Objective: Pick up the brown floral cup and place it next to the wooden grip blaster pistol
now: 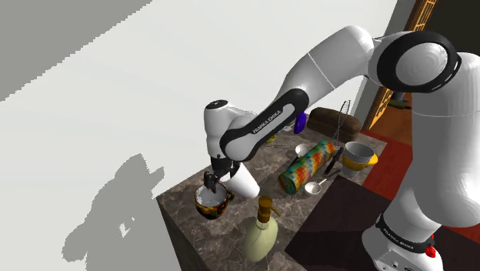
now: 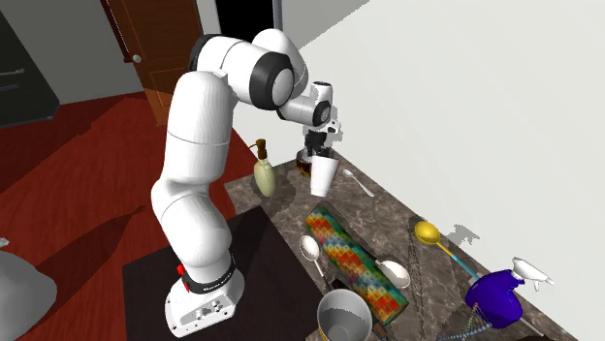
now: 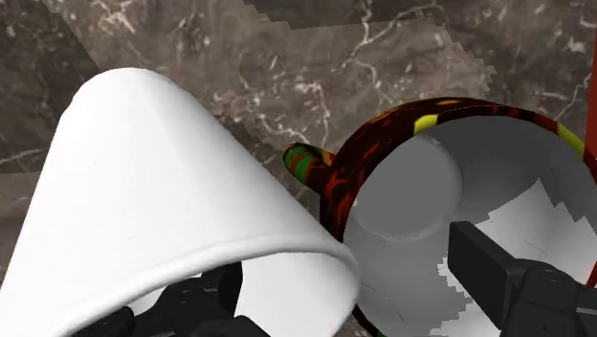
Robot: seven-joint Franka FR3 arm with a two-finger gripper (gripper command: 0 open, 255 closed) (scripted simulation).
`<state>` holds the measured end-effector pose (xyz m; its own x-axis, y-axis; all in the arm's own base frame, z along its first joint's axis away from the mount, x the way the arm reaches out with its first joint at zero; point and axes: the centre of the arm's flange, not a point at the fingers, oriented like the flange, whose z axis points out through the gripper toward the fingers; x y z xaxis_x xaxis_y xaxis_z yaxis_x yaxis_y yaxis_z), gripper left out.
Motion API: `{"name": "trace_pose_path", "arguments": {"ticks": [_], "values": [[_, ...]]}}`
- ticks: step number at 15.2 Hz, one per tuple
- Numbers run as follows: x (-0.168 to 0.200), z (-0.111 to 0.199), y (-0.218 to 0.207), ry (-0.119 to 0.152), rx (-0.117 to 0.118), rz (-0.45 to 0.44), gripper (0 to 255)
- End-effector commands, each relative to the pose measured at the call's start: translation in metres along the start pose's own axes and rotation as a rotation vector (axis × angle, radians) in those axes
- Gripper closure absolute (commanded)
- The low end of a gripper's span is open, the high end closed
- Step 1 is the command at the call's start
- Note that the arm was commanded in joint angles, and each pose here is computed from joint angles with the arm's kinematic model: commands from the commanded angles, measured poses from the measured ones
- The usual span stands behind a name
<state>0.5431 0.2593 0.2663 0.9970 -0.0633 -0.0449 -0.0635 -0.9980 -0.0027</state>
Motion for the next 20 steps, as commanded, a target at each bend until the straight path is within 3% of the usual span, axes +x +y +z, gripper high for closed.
{"name": "trace_pose_path", "arguments": {"ticks": [1,6,13,14,20], "values": [[-0.002,0.013,-0.001,-0.009,-0.006,0.001,0],[-0.002,0.037,0.000,-0.009,-0.006,0.001,0],[-0.002,0.037,0.000,-0.009,-0.006,0.001,0],[-0.002,0.038,-0.001,-0.009,-0.006,0.001,255],[-0.003,0.038,0.001,-0.009,-0.006,0.001,255]]}}
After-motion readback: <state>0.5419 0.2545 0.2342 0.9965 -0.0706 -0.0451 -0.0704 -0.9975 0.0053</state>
